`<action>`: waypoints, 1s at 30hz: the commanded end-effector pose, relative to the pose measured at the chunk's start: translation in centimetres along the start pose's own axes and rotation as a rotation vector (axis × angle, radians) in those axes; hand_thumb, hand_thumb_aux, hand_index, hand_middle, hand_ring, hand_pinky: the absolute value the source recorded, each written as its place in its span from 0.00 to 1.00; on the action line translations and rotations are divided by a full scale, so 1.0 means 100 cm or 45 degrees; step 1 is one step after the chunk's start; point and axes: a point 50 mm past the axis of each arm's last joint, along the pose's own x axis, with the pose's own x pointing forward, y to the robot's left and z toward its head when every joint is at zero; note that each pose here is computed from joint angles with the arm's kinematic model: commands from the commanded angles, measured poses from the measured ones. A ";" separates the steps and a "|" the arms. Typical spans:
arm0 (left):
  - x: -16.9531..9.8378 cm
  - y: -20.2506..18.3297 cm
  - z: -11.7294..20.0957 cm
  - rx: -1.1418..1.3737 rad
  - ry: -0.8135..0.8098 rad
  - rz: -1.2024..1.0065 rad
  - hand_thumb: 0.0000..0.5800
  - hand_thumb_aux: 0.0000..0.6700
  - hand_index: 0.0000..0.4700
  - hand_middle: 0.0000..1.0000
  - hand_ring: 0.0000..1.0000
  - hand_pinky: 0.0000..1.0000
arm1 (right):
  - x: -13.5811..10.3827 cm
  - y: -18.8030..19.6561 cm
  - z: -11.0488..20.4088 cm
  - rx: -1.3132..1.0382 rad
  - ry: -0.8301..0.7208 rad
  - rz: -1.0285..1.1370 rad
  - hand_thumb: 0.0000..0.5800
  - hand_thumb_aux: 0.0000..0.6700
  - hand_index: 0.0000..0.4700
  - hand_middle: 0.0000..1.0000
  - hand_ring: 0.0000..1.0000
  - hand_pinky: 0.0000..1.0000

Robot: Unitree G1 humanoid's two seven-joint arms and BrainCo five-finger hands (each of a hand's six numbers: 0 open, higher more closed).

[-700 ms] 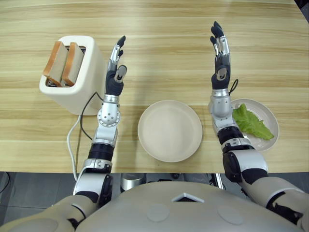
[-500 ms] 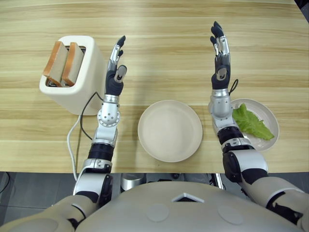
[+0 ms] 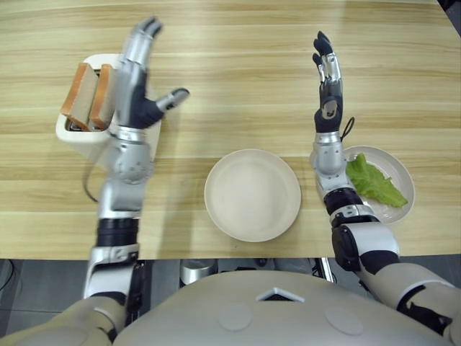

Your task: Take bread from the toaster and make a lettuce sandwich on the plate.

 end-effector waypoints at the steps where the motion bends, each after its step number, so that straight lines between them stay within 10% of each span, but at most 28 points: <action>1: -0.014 0.028 -0.020 0.276 0.229 -0.054 0.00 0.00 0.00 0.00 0.00 0.00 | 0.001 0.003 -0.001 0.007 0.005 0.014 0.00 0.00 0.00 0.00 0.00 0.00; 12: -0.050 0.066 -0.082 0.592 0.725 -0.101 0.00 0.00 0.00 0.00 0.00 0.00 | 0.001 0.005 0.000 0.016 0.001 0.017 0.00 0.00 0.00 0.00 0.00 0.00; 27: -0.055 0.057 -0.101 0.586 0.836 -0.147 0.03 0.02 0.02 0.00 0.00 0.00 | 0.000 0.004 0.000 0.017 0.000 0.015 0.00 0.00 0.00 0.00 0.00 0.00; 28: -0.055 0.057 -0.101 0.585 0.838 -0.147 0.78 0.53 0.52 0.00 0.00 0.00 | 0.000 0.004 0.000 0.017 0.000 0.014 0.00 0.00 0.00 0.00 0.00 0.00; 29: -0.054 0.056 -0.101 0.586 0.838 -0.152 0.96 0.80 0.78 0.00 0.00 0.00 | 0.000 0.004 0.000 0.016 0.000 0.014 0.00 0.00 0.00 0.00 0.00 0.00; 30: -0.054 0.055 -0.101 0.579 0.837 -0.159 0.96 0.80 0.78 0.00 0.00 0.00 | 0.000 0.004 0.000 0.016 0.000 0.013 0.00 0.00 0.00 0.00 0.00 0.00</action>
